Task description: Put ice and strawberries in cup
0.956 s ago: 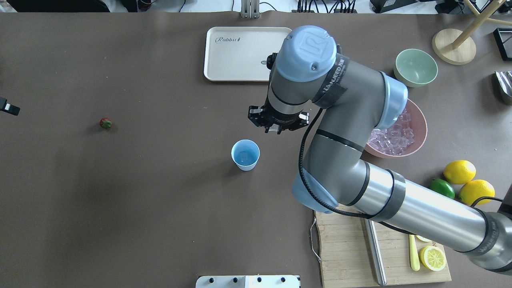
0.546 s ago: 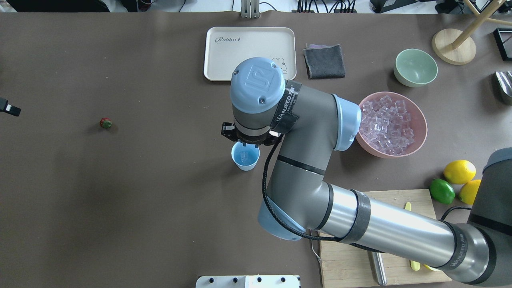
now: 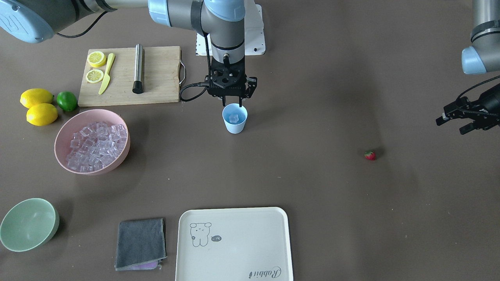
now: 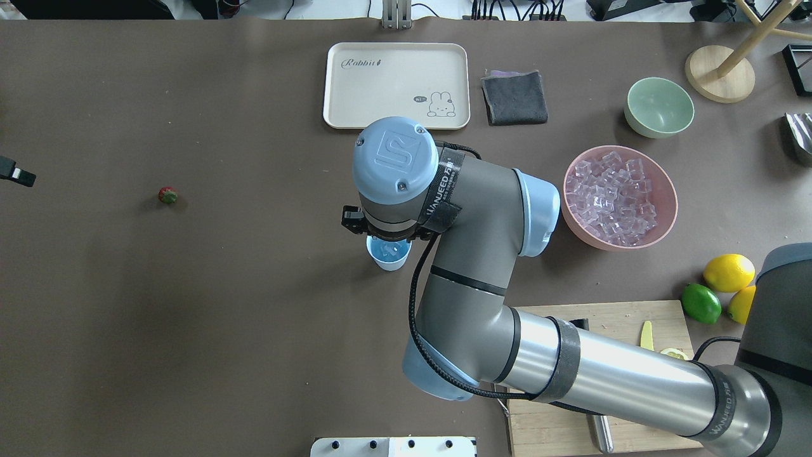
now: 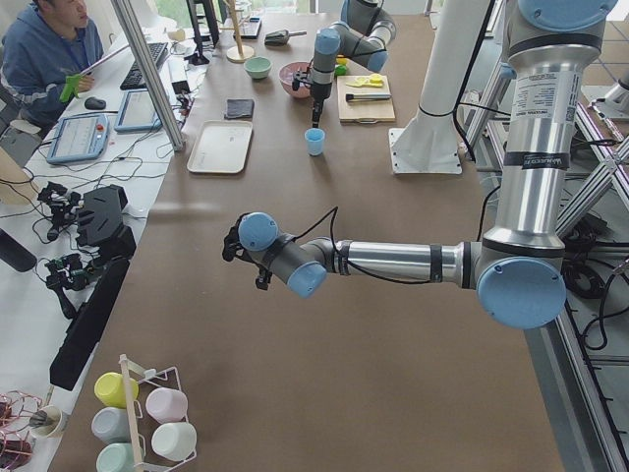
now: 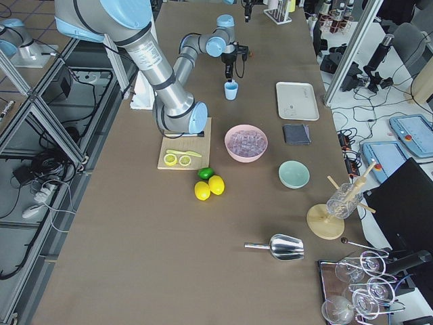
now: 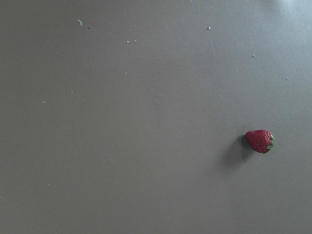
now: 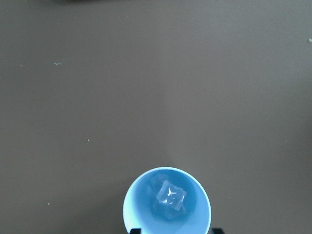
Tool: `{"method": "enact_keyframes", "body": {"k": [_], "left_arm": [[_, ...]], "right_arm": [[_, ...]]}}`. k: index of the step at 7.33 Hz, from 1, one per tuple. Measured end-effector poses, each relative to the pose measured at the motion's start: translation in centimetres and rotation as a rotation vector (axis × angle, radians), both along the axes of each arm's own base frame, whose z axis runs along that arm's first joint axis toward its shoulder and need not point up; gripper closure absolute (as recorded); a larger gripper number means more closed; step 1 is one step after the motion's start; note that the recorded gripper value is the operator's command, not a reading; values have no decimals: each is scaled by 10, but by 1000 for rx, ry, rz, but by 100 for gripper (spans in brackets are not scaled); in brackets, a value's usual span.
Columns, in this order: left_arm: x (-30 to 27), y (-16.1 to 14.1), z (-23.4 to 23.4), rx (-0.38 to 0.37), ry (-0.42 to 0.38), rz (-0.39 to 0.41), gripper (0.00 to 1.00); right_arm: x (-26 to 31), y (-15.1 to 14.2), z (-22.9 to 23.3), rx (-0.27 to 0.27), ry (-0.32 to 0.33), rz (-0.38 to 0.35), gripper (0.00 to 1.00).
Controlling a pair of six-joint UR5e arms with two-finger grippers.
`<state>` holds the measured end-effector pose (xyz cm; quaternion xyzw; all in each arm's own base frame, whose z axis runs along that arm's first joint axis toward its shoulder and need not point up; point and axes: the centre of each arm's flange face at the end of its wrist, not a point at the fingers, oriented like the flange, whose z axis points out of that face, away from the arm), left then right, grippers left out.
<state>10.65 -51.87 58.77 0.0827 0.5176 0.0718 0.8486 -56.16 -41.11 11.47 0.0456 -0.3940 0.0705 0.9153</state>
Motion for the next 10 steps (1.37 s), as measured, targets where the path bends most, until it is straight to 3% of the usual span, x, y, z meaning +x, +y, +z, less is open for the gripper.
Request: {"method": "enact_keyframes", "body": {"k": [3,5,7,10], "left_arm": [[1,0,-4,10,4,0,2],[-2,-2,-28,123,30,-25,2],[6,-17,-53,183,56,-41,0],[23,-26,-49,181,-17,-95,0]], "right_arm": [[39,-39,5,16,-13,-18,1],[115,-96,50,48,-5,-79,1],[220,-152,128,95,-10,-166,0],[389,-176,275,190,52,-286,0]]}}
